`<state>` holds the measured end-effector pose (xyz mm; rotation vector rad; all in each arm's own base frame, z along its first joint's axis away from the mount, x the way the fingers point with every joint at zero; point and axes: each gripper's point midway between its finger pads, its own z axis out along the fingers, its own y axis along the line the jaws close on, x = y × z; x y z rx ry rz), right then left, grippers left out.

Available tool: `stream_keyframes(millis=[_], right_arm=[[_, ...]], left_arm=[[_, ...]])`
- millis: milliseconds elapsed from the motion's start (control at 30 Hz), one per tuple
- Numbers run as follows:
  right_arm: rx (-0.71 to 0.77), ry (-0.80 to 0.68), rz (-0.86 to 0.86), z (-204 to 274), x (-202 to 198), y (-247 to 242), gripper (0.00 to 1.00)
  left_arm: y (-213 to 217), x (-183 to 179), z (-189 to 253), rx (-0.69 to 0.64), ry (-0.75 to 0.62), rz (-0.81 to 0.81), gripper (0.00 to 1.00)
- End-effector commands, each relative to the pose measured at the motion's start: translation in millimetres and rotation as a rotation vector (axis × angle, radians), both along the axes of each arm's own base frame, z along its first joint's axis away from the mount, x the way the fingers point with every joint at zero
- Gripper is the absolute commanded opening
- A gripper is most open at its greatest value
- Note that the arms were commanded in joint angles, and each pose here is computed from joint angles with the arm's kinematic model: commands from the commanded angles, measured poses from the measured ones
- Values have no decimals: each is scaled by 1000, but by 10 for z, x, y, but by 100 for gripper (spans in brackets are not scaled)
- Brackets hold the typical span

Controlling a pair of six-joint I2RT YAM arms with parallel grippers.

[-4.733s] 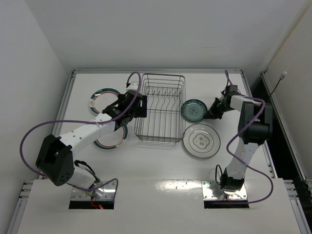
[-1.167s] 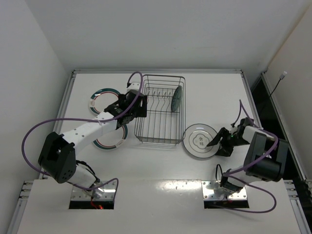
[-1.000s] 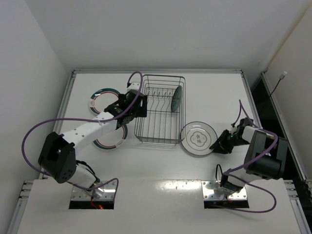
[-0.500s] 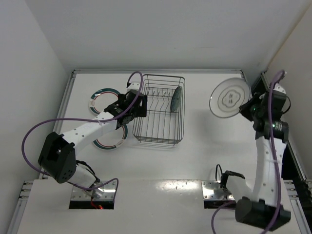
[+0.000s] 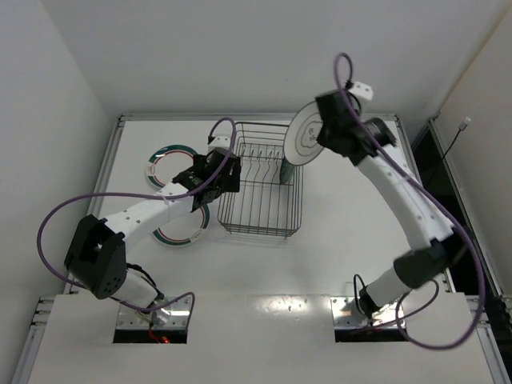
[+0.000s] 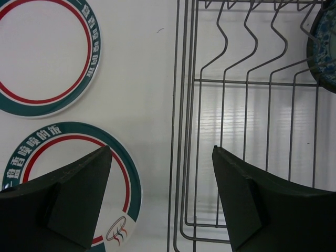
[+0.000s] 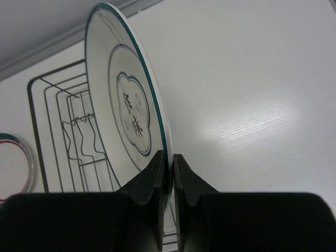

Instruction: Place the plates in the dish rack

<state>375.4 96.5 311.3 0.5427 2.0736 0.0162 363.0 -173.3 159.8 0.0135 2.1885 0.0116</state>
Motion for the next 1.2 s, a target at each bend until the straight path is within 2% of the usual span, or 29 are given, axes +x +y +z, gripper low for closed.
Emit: stream_keyframes(millis=[0, 33, 100, 300, 433, 833, 1033, 1167], right_arm=[[-111, -63, -119, 314, 168, 94, 0], [-161, -16, -117, 112, 301, 202, 0], [-211, -20, -130, 119, 373, 290, 0], [-346, 56, -126, -291, 406, 544, 0], [-371, 23, -115, -343, 453, 676, 0], [-491, 122, -85, -897, 721, 810, 0], [-492, 128, -89, -1024, 719, 811, 0], [-452, 152, -21, -1137, 745, 942, 1]], left_arm=[[-33, 98, 158, -11, -47, 28, 75], [-33, 98, 158, -11, -47, 28, 75], [-33, 98, 158, -11, -47, 28, 75], [-18, 102, 163, -7, -50, 35, 75], [-46, 112, 195, -18, -54, 27, 75], [-49, 117, 159, -12, -46, 27, 75], [-71, 117, 119, -19, -35, 25, 75], [-65, 108, 69, -8, -21, 25, 75]])
